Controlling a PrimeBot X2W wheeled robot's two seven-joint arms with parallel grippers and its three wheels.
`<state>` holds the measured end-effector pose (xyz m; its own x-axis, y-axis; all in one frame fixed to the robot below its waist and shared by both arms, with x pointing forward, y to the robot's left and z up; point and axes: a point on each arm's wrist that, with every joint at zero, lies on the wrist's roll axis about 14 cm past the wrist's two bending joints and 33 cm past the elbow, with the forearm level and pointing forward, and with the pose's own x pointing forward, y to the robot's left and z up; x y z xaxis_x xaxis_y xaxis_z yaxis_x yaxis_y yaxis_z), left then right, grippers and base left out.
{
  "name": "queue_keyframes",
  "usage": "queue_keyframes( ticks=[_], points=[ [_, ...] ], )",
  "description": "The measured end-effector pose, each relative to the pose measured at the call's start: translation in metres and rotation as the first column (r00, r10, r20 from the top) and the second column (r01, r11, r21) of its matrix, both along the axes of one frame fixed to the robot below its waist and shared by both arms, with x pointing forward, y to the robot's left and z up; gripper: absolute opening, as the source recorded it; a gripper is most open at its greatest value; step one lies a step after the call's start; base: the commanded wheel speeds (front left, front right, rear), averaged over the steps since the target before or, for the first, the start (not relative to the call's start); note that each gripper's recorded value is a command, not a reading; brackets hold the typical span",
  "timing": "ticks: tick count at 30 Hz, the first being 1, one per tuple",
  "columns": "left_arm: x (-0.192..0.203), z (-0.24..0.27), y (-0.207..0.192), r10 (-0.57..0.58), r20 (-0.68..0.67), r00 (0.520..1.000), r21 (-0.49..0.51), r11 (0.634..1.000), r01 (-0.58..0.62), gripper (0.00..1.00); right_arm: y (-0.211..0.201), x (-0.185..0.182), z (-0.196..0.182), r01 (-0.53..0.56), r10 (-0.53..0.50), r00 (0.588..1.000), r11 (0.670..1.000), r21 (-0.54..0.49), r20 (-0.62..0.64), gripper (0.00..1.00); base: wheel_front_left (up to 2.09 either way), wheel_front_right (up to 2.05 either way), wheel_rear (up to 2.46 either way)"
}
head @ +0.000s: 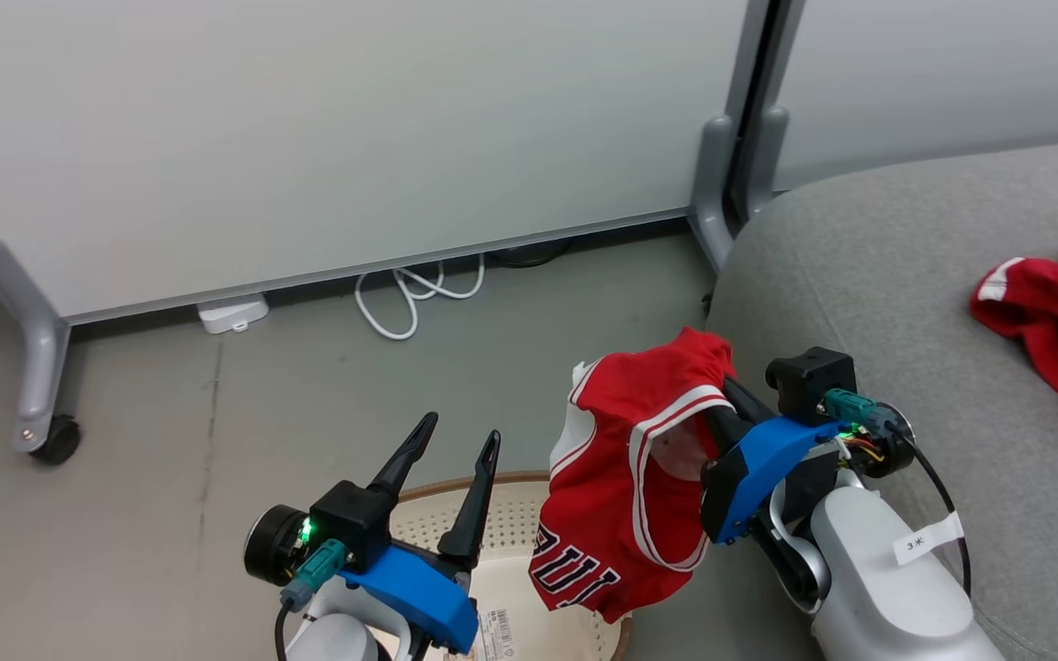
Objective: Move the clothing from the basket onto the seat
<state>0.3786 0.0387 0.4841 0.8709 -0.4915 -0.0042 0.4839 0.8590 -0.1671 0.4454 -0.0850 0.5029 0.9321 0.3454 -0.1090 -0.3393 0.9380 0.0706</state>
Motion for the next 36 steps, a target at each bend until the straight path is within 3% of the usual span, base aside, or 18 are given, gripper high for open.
queue_keyframes(
  ticks=[12,36],
  points=[
    [0.002,-0.003,-0.05,-0.145,-0.01,0.989,-0.012,0.989,0.145,1.0,-0.058,-0.015,0.0,0.145,-0.145,0.989,0.989,-0.009,0.002,0.0,0.0,0.0,0.0],
    [-0.007,-0.007,-0.125,-0.364,-0.024,0.931,-0.026,0.931,0.364,1.0,-0.143,-0.057,-0.002,0.371,-0.371,0.929,0.929,-0.01,-0.002,0.0,0.0,0.0,0.0]
  ],
)
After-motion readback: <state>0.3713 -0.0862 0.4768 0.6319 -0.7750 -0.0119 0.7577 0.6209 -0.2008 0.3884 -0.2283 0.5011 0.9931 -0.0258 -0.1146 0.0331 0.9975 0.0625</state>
